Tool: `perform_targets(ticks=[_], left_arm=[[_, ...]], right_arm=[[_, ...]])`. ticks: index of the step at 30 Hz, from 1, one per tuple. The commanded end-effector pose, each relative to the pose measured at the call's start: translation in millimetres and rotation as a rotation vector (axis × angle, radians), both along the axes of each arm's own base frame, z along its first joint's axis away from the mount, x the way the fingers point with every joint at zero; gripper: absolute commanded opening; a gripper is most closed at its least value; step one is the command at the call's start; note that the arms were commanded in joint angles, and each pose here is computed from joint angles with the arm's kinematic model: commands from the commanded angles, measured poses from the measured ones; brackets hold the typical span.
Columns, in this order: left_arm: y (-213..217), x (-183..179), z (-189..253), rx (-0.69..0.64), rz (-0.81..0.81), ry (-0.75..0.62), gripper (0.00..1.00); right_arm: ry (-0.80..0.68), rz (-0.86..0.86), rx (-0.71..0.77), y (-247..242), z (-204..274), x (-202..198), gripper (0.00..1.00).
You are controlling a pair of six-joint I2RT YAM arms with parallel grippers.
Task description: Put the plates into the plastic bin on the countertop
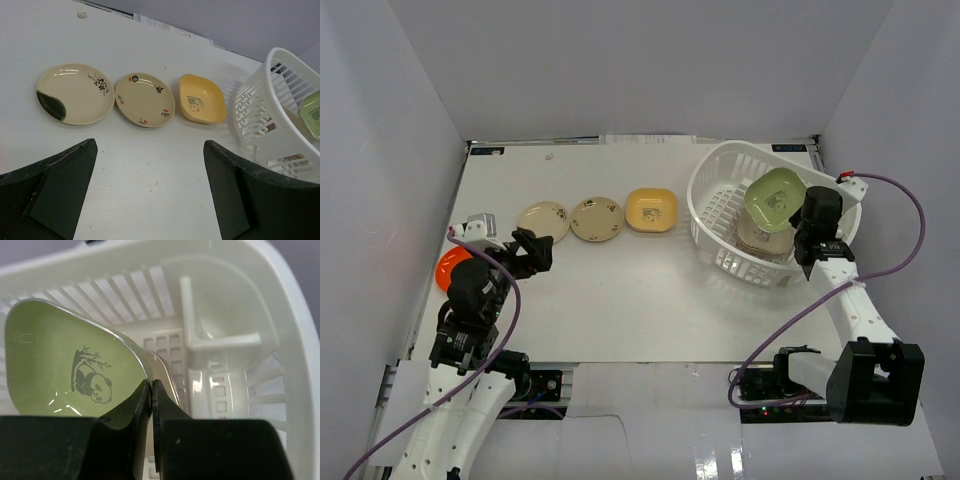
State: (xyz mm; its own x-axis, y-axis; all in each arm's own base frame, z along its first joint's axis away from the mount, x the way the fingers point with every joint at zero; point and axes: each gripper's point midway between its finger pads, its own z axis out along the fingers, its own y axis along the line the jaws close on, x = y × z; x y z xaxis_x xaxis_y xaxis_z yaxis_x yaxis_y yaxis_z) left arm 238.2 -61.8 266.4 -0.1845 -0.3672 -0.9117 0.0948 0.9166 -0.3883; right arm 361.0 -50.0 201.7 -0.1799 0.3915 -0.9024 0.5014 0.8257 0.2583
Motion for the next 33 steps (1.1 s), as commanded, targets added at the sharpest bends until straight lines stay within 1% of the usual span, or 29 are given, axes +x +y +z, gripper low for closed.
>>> perform_targets(ticks=[1,2,3,4,6,7,8,9,10,12,13,14,15,16,17,18,19,21,22,23,24,25,26,27,28,29,30,32,33], left_arm=[[-5.9,-1.4,-1.0,0.008,-0.035,-0.004,0.98],[-5.6,-1.6,-0.7,0.008,-0.034,-0.005,0.98],[-6.2,-1.6,-0.3,0.008,-0.037,-0.007,0.98],[-6.6,-1.5,-0.6,0.006,-0.038,-0.005,0.98],[-7.3,-1.6,-1.3,0.007,-0.041,-0.002,0.98],[-7.8,-1.7,-2.0,0.007,-0.044,0.0,0.98],[-7.9,-1.3,-2.0,0.007,-0.044,0.0,0.98],[-7.7,-0.6,-4.1,0.009,-0.043,0.007,0.98],[-9.3,0.8,-5.8,0.01,-0.049,0.016,0.98],[-11.7,2.8,-8.7,0.014,-0.06,0.033,0.98],[-12.8,4.1,-10.4,0.014,-0.064,0.042,0.98],[-15.6,5.6,-12.9,0.014,-0.076,0.056,0.98],[-16.5,6.3,-14.3,0.012,-0.078,0.065,0.98],[-16.7,6.9,-14.6,0.012,-0.078,0.068,0.98],[-16.8,7.9,-15.7,0.013,-0.078,0.072,0.98],[-16.6,7.8,-16.1,0.014,-0.077,0.074,0.98],[-15.4,8.2,-16.1,0.016,-0.071,0.073,0.98],[-13.9,7.3,-16.5,0.019,-0.064,0.071,0.98],[-13.3,7.0,-16.2,0.018,-0.061,0.07,0.98],[-13.0,7.2,-16.5,0.02,-0.059,0.071,0.98],[-12.9,7.6,-16.9,0.019,-0.058,0.074,0.98],[-12.6,7.9,-17.3,0.019,-0.056,0.075,0.98],[-13.2,7.7,-16.5,0.019,-0.059,0.074,0.98],[-13.8,7.9,-17.3,0.021,-0.062,0.077,0.98],[-13.7,7.7,-16.9,0.02,-0.062,0.075,0.98],[-13.6,7.7,-16.9,0.022,-0.063,0.075,0.98],[-13.1,7.7,-17.3,0.021,-0.059,0.075,0.98],[-12.9,7.1,-16.2,0.021,-0.06,0.071,0.98],[-13.0,7.1,-16.2,0.02,-0.059,0.071,0.98]], right_arm=[[0.076,0.006,0.061,-1.8,-24.9,-4.5,0.09],[0.079,-0.006,0.068,-3.4,-27.1,-5.1,0.11],[0.081,-0.016,0.074,-4.0,-30.3,-6.3,0.15],[0.088,-0.027,0.073,-6.0,-33.3,-6.6,0.28],[0.098,-0.004,0.071,-3.8,-32.5,-4.2,0.47],[0.103,0.017,0.077,-0.3,-31.0,-2.9,0.62],[0.097,0.029,0.079,1.4,-25.8,-2.3,0.66],[0.053,0.056,0.071,4.4,-9.5,0.2,0.68],[0.02,0.153,0.097,21.4,-0.3,4.2,0.71],[-0.039,0.287,0.137,48.6,19.0,7.5,0.7],[-0.096,0.422,0.156,73.3,39.3,9.1,0.65],[-0.11,0.578,0.163,118.0,48.9,4.1,0.62],[-0.127,0.68,0.148,146.0,56.5,2.8,0.6],[-0.151,0.753,0.075,166.1,74.8,3.4,0.55],[-0.092,0.892,0.04,213.6,67.9,-14.7,0.53],[-0.037,0.962,-0.001,237.3,56.3,-16.4,0.5],[-0.04,1.073,-0.057,272.2,66.3,-28.4,0.49],[0.059,1.131,-0.136,296.6,39.7,-30.1,0.44],[0.054,1.196,-0.174,319.8,42.5,-37.3,0.42],[0.083,1.238,-0.233,327.4,34.4,-38.6,0.41],[0.154,1.296,-0.258,342.0,10.5,-37.8,0.41],[0.181,1.35,-0.279,356.9,2.6,-43.0,0.42],[0.164,1.403,-0.358,366.0,8.1,-37.1,0.44],[0.241,1.482,-0.374,378.0,-19.7,-40.5,0.47],[0.227,1.534,-0.434,387.4,-14.8,-34.4,0.5],[0.259,1.557,-0.462,389.8,-23.8,-32.0,0.53],[0.34,1.563,-0.501,388.2,-49.6,-27.0,0.59],[0.375,1.593,-0.567,391.6,-68.4,-17.8,0.62],[0.373,1.587,-0.626,390.0,-70.3,-10.5,0.65]])
